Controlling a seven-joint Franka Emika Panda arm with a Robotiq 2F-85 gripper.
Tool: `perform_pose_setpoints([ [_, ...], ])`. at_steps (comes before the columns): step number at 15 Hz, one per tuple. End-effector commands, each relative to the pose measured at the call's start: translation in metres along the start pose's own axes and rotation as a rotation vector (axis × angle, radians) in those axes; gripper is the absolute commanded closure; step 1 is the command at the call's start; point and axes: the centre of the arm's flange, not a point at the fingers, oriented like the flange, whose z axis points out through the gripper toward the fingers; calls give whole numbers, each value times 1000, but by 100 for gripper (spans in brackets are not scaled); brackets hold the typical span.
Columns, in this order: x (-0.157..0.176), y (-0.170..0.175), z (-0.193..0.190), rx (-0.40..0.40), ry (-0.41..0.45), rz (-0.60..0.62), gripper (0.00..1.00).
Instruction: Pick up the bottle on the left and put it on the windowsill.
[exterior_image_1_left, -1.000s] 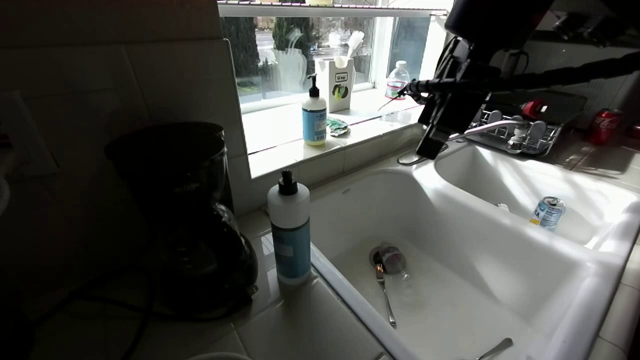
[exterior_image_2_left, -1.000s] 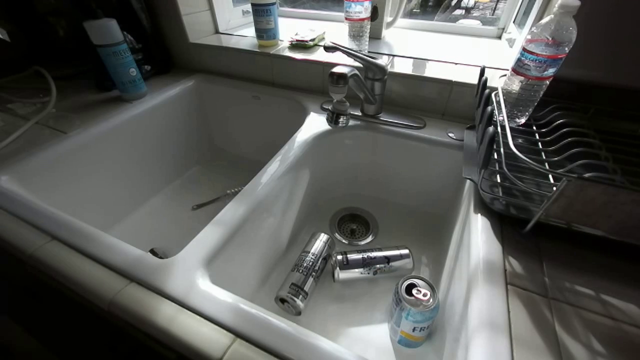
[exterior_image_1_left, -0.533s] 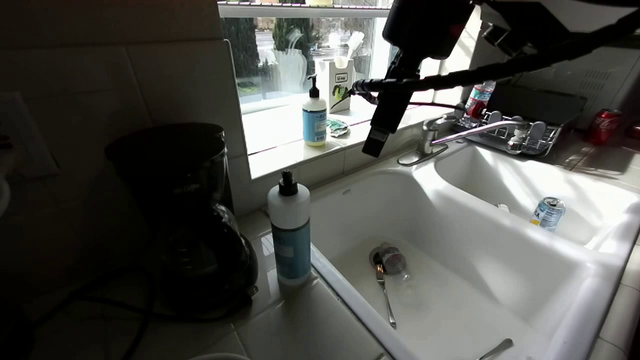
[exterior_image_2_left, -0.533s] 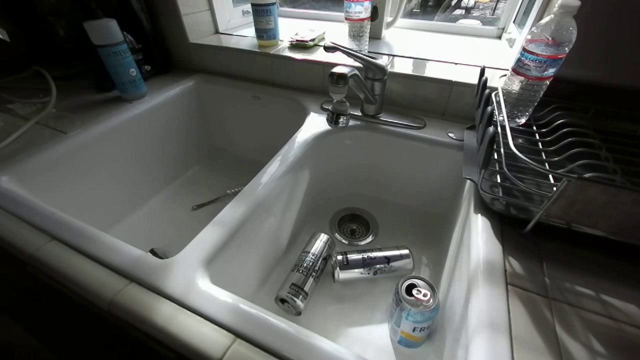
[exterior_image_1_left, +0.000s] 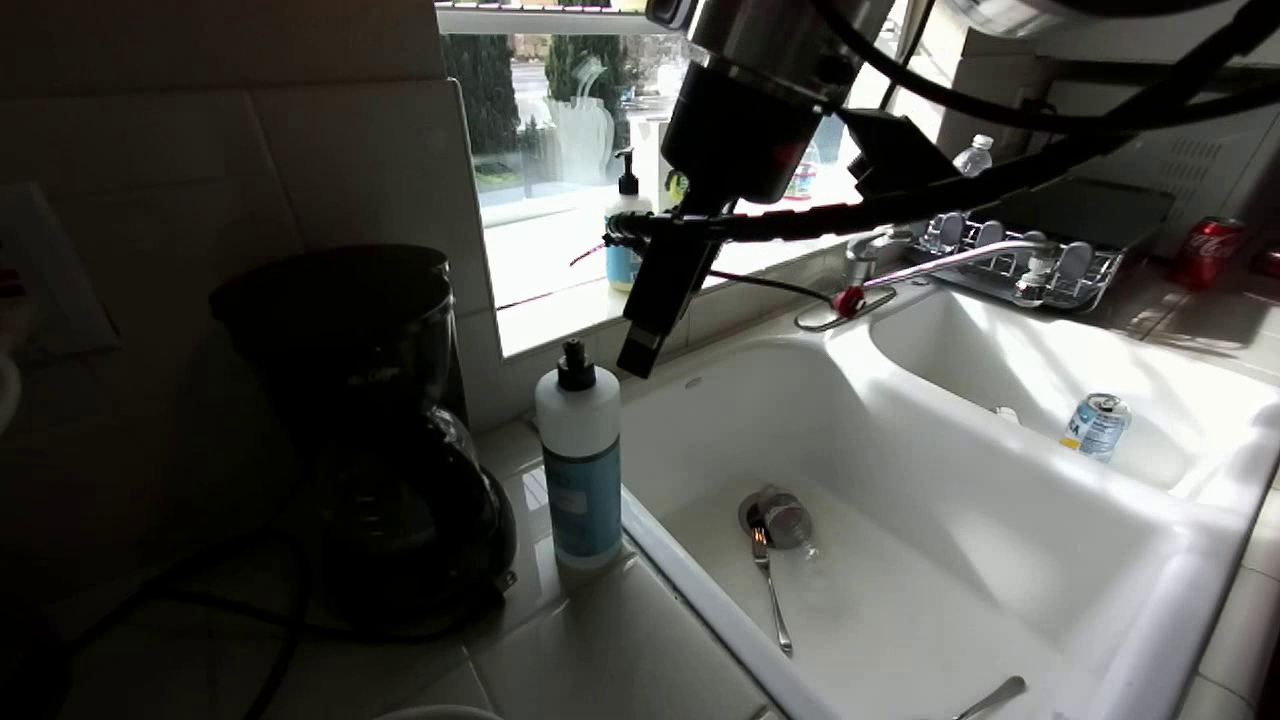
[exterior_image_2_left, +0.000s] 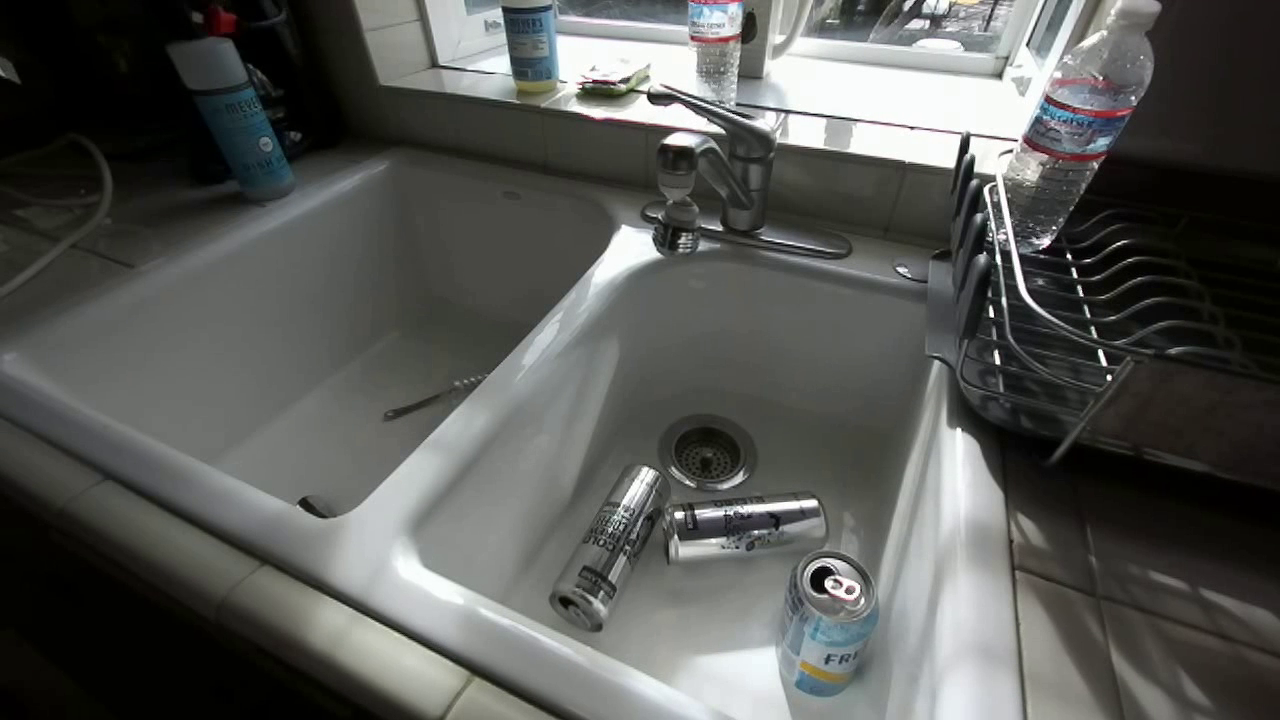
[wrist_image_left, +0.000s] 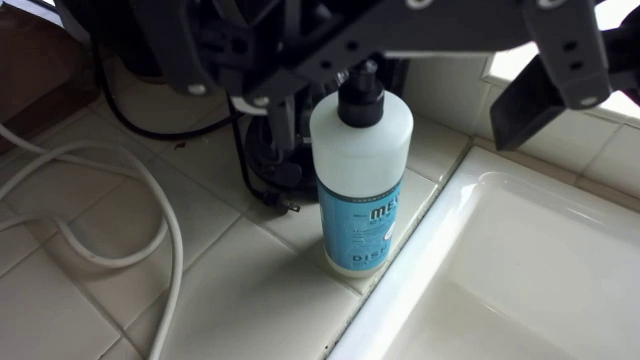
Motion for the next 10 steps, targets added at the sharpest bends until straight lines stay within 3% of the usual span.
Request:
perform_pose_setpoints([
  [1, 30, -6, 27, 24, -3, 15, 0],
  [3, 40, -8, 31, 17, -10, 15, 0],
  [4, 44, -10, 31, 18, -5, 11, 6],
  [6, 52, -14, 31, -3, -5, -2, 10],
  [8, 59, -19, 30, -20, -4, -4, 8],
  [9, 61, -20, 29, -33, -10, -7, 19],
  [10, 62, -21, 30, -40, -14, -8, 21],
])
